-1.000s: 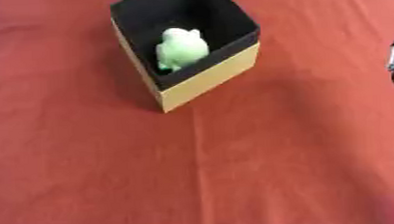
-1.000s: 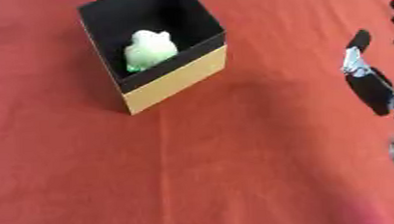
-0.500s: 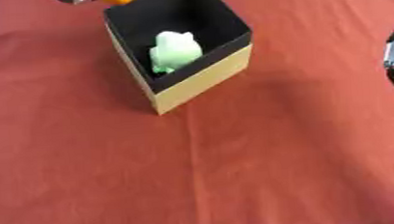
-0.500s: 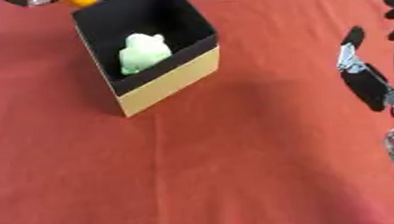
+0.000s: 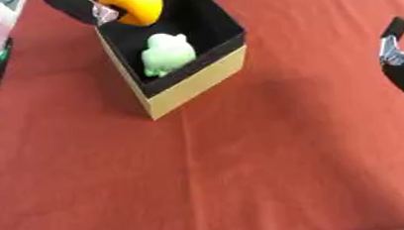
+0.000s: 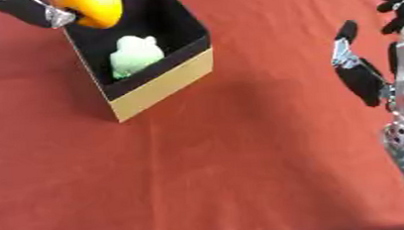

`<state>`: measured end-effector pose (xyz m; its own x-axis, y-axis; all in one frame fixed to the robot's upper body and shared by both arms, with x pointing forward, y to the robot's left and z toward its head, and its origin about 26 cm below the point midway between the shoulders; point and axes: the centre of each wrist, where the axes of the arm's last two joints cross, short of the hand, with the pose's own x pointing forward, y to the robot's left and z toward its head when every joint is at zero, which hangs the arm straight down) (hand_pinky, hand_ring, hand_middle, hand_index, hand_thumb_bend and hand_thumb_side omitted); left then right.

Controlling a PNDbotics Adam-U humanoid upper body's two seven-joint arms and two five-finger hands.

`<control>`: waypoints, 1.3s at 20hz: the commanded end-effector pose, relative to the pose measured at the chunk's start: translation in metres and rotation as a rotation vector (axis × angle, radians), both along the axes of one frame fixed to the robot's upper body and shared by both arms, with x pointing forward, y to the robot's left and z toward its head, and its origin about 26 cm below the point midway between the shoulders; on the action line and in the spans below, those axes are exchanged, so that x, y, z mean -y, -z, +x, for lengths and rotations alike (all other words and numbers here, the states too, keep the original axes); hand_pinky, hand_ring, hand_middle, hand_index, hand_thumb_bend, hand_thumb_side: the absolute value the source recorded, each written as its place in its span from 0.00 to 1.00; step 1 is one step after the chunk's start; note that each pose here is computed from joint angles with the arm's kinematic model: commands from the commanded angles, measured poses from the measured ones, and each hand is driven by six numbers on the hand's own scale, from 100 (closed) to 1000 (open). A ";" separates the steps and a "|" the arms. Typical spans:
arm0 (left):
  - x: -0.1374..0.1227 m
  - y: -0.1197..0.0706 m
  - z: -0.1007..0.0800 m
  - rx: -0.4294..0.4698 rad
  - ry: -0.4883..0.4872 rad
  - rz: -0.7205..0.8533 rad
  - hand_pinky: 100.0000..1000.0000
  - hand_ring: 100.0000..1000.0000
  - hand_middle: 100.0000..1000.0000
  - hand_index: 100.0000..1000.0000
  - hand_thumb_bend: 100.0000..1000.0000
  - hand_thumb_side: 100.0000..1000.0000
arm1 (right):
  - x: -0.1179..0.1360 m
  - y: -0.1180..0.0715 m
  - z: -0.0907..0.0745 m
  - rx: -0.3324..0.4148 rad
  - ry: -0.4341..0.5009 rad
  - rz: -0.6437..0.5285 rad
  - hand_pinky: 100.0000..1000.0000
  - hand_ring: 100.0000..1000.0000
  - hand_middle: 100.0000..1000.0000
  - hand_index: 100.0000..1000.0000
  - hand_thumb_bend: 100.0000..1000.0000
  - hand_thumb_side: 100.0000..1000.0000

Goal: Pick up objects on the table and place them in the box.

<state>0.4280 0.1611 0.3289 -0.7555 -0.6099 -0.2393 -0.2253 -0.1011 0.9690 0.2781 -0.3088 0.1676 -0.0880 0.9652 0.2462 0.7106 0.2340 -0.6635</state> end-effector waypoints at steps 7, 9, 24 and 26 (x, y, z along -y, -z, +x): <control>0.016 0.007 0.006 0.033 0.003 0.037 0.10 0.37 0.46 0.57 0.22 0.02 | 0.001 -0.011 0.000 0.034 -0.012 -0.020 0.52 0.49 0.60 0.84 0.00 0.49; 0.018 0.014 0.008 0.020 0.006 0.054 0.32 0.50 0.59 0.71 0.30 0.05 | 0.001 -0.011 0.000 0.035 -0.015 -0.018 0.52 0.49 0.60 0.84 0.00 0.49; 0.015 0.026 0.024 0.075 0.013 0.242 0.74 0.89 0.90 0.94 0.59 0.12 | -0.001 -0.010 0.000 0.035 -0.014 -0.009 0.51 0.49 0.60 0.84 0.00 0.49; 0.014 0.027 0.025 0.081 0.013 0.243 0.74 0.89 0.90 0.94 0.59 0.12 | -0.001 -0.010 0.000 0.035 -0.014 -0.009 0.51 0.49 0.60 0.84 0.00 0.49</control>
<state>0.4530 0.1445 0.2919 -0.7504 -0.5143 -0.4151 -0.2768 -0.3258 0.9040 0.2798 -0.3073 0.1705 -0.1008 0.9642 0.2453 0.7167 0.2414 -0.6543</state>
